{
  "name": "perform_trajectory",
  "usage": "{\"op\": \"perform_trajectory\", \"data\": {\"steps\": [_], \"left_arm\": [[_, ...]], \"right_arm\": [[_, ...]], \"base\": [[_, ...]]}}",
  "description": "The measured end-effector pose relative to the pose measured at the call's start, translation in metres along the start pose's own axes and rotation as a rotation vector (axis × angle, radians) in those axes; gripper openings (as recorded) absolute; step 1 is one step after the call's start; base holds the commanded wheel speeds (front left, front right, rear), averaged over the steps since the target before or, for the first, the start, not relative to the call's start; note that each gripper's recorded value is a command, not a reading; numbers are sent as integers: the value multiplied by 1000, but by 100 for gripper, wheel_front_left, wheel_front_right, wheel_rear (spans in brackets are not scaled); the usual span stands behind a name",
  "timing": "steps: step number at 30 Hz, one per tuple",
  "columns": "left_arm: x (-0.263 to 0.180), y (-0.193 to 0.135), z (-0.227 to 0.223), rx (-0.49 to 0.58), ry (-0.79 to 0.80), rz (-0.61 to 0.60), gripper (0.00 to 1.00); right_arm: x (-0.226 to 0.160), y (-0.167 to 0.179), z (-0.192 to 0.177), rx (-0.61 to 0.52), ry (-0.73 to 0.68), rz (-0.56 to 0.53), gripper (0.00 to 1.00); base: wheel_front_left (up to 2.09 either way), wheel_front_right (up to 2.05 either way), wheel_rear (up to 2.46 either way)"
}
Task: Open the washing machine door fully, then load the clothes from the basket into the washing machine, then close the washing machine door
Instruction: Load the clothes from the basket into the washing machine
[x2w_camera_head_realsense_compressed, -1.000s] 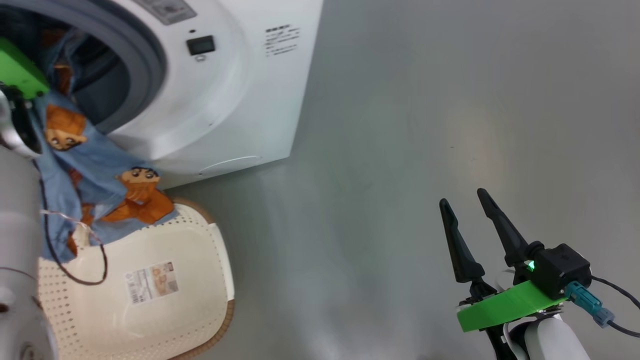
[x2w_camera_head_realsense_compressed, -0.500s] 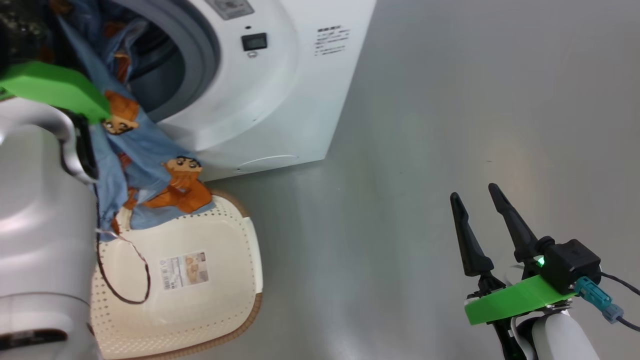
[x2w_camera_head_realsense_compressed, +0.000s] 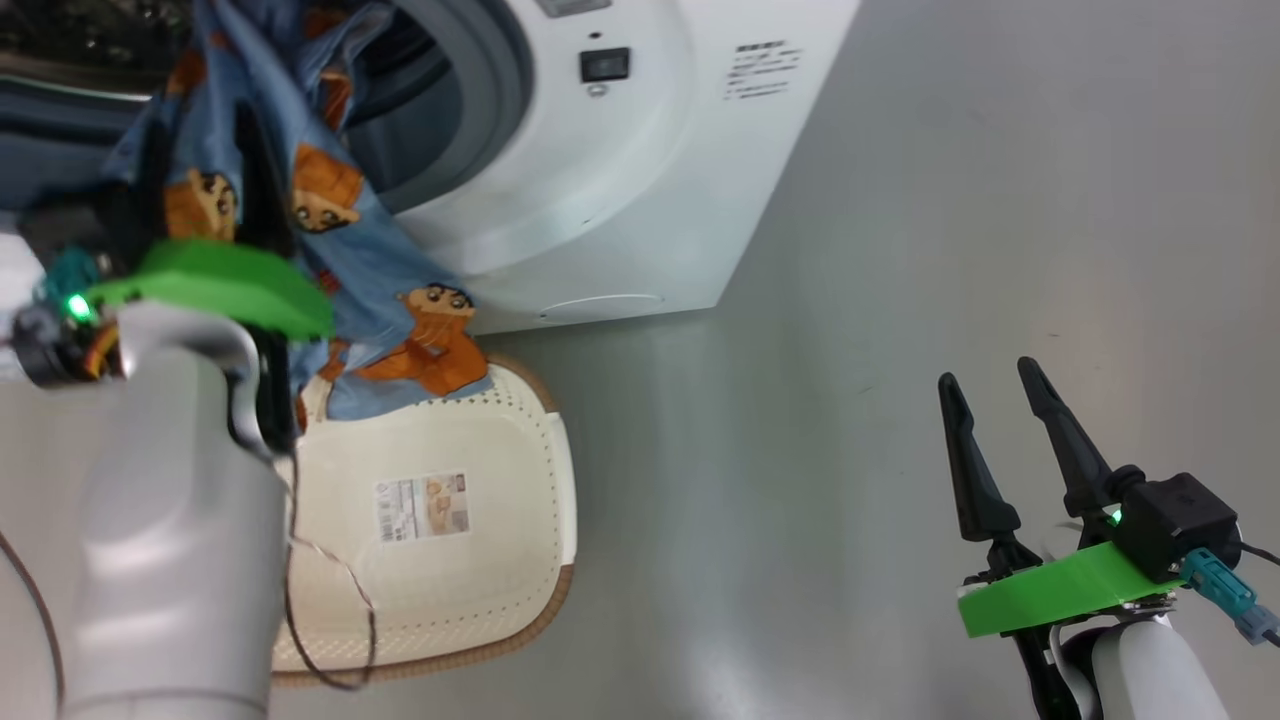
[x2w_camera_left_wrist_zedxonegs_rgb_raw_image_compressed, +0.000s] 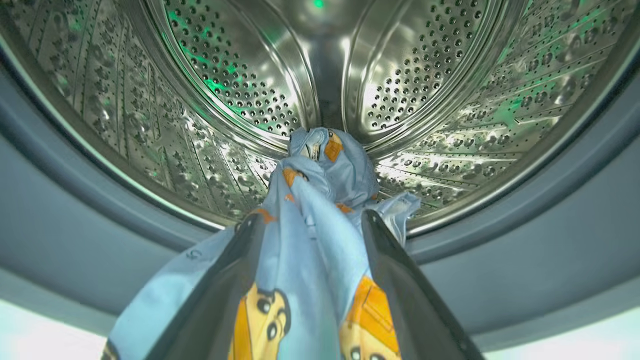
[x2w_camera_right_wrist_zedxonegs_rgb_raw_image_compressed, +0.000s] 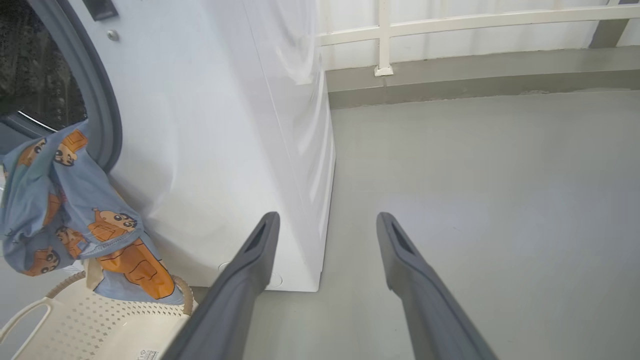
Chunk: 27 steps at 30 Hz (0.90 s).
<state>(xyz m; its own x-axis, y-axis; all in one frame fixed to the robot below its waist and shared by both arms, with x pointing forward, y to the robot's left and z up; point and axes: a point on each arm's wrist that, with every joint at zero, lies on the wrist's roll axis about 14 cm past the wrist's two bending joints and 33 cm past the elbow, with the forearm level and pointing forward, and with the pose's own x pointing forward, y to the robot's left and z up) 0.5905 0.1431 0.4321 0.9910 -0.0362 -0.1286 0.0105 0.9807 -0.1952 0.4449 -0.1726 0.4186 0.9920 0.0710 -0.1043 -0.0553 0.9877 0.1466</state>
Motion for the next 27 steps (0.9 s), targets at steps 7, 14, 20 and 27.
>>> {"op": "perform_trajectory", "data": {"steps": [7,14,20,27], "left_arm": [[-33,23,-30,-67,37,33,100],[-60,38,-42,-100,42,70,100],[-82,35,-52,-133,66,62,100],[-106,28,-66,-149,112,61,100]], "right_arm": [[15,11,-3,2,-7,35,100],[21,17,-8,1,0,53,100],[21,16,-9,-1,4,51,100],[19,11,-9,-6,7,39,100]], "base": [[0,0,0],[0,0,0],[0,0,0],[0,0,0]]}}
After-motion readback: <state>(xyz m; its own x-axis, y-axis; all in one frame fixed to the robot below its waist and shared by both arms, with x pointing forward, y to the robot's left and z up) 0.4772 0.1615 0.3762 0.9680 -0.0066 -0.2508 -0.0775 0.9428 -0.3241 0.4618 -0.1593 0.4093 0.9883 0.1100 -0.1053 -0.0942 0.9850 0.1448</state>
